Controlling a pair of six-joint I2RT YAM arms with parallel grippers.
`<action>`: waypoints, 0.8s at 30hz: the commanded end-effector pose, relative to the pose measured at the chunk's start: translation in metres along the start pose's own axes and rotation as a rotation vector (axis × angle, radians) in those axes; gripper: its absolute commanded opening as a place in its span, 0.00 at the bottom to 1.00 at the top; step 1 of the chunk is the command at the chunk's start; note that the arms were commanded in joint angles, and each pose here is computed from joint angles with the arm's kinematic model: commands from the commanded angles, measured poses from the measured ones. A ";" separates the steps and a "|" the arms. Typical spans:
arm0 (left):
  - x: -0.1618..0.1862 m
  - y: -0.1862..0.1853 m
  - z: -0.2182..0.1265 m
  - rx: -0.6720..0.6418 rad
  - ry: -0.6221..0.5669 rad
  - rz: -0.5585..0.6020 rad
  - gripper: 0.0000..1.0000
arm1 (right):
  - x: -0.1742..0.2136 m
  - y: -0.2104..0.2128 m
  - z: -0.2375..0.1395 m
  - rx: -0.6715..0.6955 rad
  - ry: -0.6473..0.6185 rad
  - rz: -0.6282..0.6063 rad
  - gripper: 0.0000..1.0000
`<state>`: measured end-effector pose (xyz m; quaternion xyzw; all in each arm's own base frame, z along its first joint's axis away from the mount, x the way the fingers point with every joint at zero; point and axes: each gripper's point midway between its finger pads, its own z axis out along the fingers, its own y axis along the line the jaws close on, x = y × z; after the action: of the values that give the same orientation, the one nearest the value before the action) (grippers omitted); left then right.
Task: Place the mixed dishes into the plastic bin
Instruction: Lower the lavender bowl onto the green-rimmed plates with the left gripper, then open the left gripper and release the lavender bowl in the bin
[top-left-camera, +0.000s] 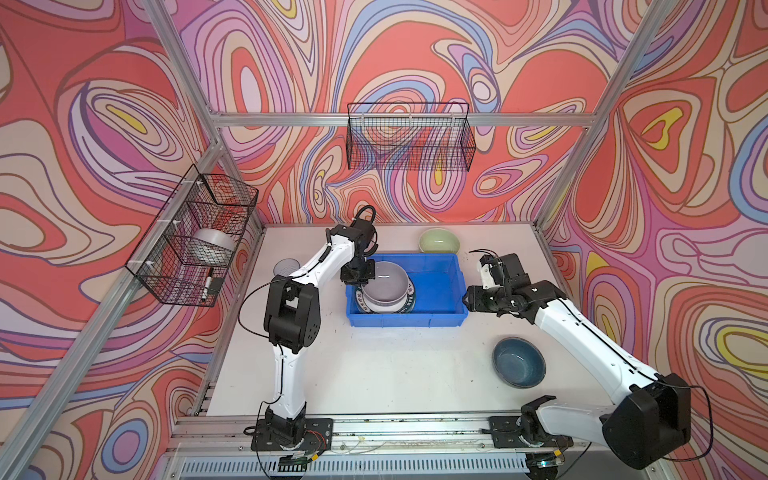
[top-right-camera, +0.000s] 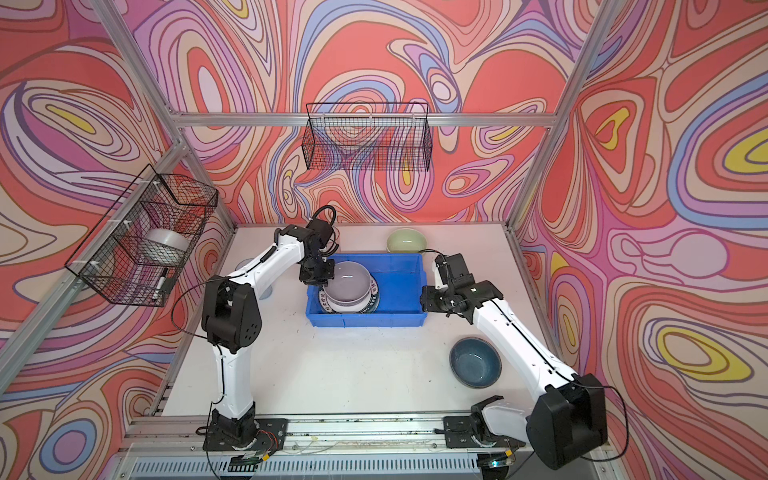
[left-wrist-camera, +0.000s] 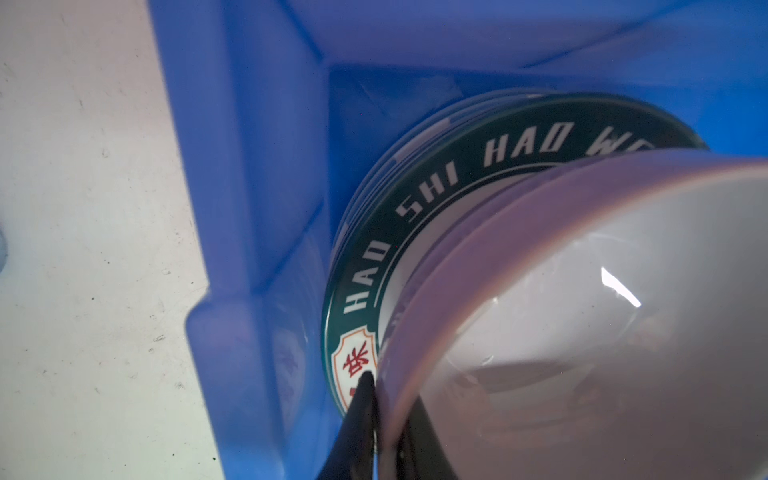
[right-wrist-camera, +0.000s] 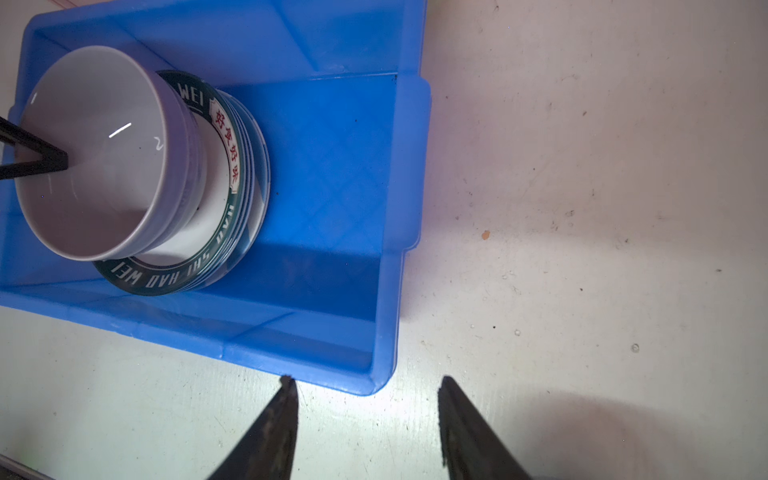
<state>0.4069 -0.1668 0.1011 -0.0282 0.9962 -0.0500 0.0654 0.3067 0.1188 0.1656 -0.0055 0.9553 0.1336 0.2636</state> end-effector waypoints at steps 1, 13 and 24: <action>0.008 -0.002 -0.005 0.009 0.016 0.007 0.21 | -0.001 -0.004 -0.003 0.011 -0.020 0.001 0.56; 0.017 0.005 -0.036 0.007 -0.025 -0.006 0.35 | -0.001 -0.003 -0.001 0.008 -0.018 0.002 0.56; 0.039 0.034 -0.082 -0.034 -0.158 -0.065 0.42 | -0.004 0.002 0.009 -0.021 -0.013 0.021 0.67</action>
<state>0.3727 -0.1464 0.1785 -0.0421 0.9861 -0.0662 0.1466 0.3104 0.1215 0.1640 -0.0035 0.9538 0.1398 0.2660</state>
